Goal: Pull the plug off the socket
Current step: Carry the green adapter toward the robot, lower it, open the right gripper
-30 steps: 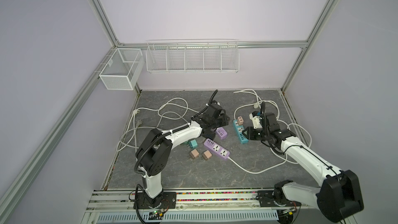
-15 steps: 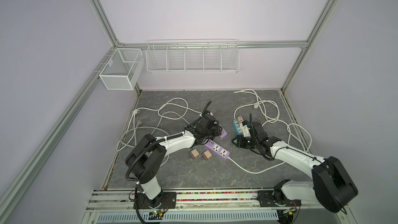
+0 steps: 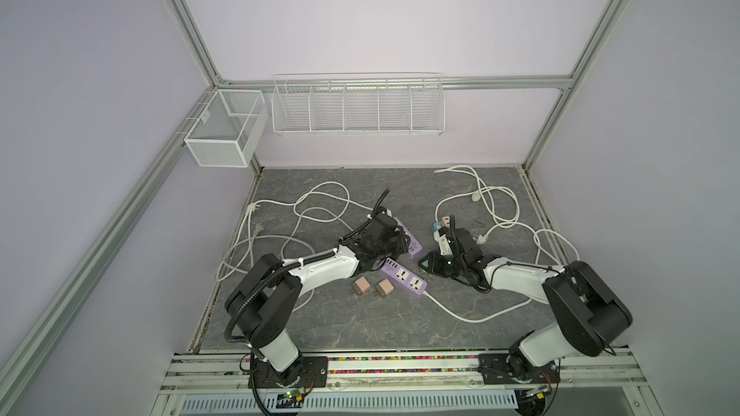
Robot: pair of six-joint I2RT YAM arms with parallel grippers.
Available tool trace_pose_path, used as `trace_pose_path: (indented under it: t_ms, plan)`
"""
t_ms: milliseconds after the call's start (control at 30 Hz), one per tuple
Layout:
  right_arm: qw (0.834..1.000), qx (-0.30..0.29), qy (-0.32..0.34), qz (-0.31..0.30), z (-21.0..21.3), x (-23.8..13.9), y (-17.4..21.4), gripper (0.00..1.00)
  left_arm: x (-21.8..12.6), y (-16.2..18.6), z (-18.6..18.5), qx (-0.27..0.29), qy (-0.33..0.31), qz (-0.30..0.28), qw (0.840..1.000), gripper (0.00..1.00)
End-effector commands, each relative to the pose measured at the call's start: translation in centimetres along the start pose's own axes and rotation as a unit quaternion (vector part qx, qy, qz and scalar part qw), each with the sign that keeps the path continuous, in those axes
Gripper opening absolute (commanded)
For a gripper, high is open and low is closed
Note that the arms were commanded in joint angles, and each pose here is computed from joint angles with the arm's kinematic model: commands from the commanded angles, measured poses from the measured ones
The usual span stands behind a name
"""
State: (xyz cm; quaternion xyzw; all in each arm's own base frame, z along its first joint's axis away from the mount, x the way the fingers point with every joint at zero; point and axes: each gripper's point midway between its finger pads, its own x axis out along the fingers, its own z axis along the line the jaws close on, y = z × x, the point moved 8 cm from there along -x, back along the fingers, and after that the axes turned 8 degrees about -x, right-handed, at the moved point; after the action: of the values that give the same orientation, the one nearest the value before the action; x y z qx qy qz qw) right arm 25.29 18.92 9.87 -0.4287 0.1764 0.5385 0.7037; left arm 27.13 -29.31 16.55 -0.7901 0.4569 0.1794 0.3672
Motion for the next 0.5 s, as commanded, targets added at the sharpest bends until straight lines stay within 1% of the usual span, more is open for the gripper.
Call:
trace_pose_path:
  t_ms: [0, 133, 200, 267, 400, 467]
  plan:
    - [1.000, 0.002, -0.011, -0.014, 0.60, 0.41, -0.67, 0.23, -0.54, -0.24, 0.11, -0.005, -0.002, -0.009, 1.000, 0.44]
    - [1.000, 0.003, -0.001, -0.006, 0.25, 0.68, -0.39, 0.26, -0.53, -0.35, 0.10, -0.006, -0.011, -0.009, 1.000, 0.44]
    - [1.000, 0.001, 0.000, -0.003, 0.22, 0.63, -0.29, 0.30, -0.50, -0.37, 0.07, -0.009, -0.010, -0.010, 1.000, 0.45]
    - [1.000, -0.007, 0.005, -0.001, 0.15, 0.55, -0.22, 0.37, -0.33, -0.37, 0.09, -0.009, -0.011, -0.010, 1.000, 0.45]
    - [1.000, -0.012, 0.011, 0.002, 0.03, 0.44, -0.18, 0.41, -0.01, -0.60, -0.22, -0.010, -0.021, -0.005, 1.000, 0.47]
    - [1.000, -0.018, 0.012, 0.001, 0.14, 0.27, -0.22, 0.46, -0.03, -0.72, -0.47, -0.008, -0.021, -0.005, 1.000, 0.48]
